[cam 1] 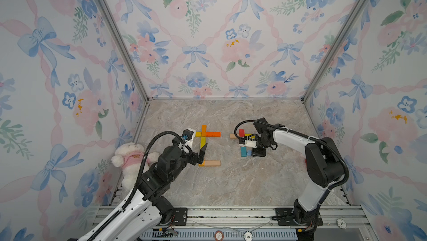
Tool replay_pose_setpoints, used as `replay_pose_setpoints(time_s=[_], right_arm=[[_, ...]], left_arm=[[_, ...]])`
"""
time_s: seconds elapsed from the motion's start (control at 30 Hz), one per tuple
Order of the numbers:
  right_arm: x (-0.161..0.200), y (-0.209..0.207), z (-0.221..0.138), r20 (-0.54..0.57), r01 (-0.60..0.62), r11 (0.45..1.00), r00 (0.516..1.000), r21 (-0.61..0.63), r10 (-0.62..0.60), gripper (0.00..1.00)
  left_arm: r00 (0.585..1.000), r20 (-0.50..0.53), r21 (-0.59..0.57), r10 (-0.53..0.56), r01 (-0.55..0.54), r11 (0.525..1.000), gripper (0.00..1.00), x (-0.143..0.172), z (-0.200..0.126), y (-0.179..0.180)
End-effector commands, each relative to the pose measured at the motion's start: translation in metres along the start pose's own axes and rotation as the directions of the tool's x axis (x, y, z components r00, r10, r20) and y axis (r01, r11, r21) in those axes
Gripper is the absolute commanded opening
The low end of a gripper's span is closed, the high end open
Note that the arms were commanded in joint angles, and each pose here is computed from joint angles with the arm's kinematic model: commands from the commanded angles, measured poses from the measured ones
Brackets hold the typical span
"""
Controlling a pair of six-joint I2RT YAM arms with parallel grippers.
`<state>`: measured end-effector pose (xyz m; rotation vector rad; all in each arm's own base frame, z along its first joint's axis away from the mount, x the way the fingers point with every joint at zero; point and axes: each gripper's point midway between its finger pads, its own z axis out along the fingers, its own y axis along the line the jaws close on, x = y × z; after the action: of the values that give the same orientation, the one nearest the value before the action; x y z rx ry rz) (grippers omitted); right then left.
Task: Assemble the letter t with building blocks
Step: Adjust the building block at the center of the board.
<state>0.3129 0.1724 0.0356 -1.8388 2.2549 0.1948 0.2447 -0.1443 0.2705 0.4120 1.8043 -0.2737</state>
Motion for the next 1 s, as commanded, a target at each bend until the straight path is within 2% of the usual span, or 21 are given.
replay_pose_setpoints(time_s=[0.0, 0.6, 0.97], right_arm=[[-0.002, 0.002, -0.001, 0.0, 0.011, 0.999, 1.0, -0.035, -0.011, 0.4], [-0.002, 0.004, 0.01, -0.031, 0.03, 0.997, 0.999, -0.068, -0.033, 0.39], [0.004, 0.004, 0.015, -0.066, 0.092, 0.994, 0.993, -0.059, -0.096, 0.26]], left_arm=[[1.0, 0.005, -0.009, 0.016, -0.016, 1.0, 0.98, 0.002, 0.001, 0.002], [1.0, 0.007, -0.007, 0.015, -0.015, 1.0, 0.98, 0.002, 0.001, 0.001], [1.0, 0.007, -0.005, 0.016, -0.016, 1.0, 0.98, 0.002, 0.0, 0.001]])
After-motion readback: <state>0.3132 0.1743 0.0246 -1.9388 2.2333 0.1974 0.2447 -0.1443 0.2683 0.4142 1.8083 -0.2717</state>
